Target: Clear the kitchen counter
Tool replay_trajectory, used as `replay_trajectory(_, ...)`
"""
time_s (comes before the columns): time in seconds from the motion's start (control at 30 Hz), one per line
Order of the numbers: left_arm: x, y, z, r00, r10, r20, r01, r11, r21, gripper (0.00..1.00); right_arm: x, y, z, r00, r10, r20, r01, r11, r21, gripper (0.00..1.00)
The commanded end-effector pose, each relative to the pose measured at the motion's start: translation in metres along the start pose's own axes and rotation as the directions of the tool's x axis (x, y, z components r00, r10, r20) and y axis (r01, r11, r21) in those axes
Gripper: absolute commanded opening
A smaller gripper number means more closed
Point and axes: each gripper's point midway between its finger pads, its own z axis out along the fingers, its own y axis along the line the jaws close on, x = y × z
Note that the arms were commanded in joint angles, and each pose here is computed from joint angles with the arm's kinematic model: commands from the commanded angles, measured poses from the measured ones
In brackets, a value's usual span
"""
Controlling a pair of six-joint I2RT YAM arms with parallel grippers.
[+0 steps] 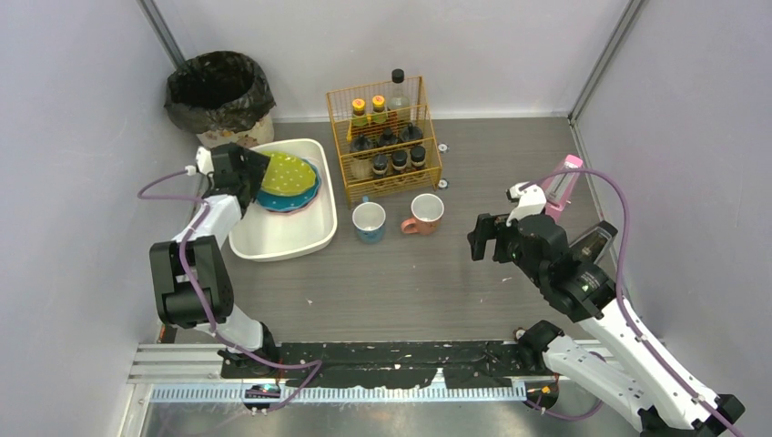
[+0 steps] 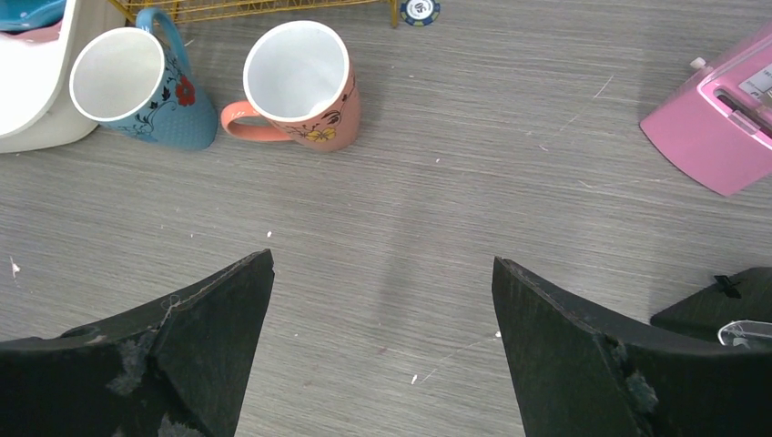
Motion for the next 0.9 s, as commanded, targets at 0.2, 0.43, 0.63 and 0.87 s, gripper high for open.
replay_trajectory(0.2,0.013,0.009,-0.019,0.947,0.271,-0.174,-0.287,0.955,-0.071,0.96,-0.008,0.007,0.008,0.999,0.019,-0.029,-0.019,1.000,0.001,0.95)
replay_trajectory(0.43,0.039,0.009,-0.020,0.863,0.385,-0.326,-0.414,0.910,-0.020,1.00,-0.003,0.014,0.011,0.998,0.034,-0.058,-0.035,0.999,-0.029,0.95)
replay_trajectory(0.63,0.042,-0.008,-0.039,0.822,0.478,-0.308,-0.490,0.871,0.044,1.00,0.003,0.023,0.021,0.994,0.033,-0.106,-0.038,0.998,-0.048,0.95)
replay_trajectory(0.87,0.072,-0.035,-0.105,0.726,0.635,-0.265,-0.603,0.772,0.200,0.99,-0.004,0.037,0.051,0.985,0.029,-0.168,-0.036,0.999,-0.039,0.95)
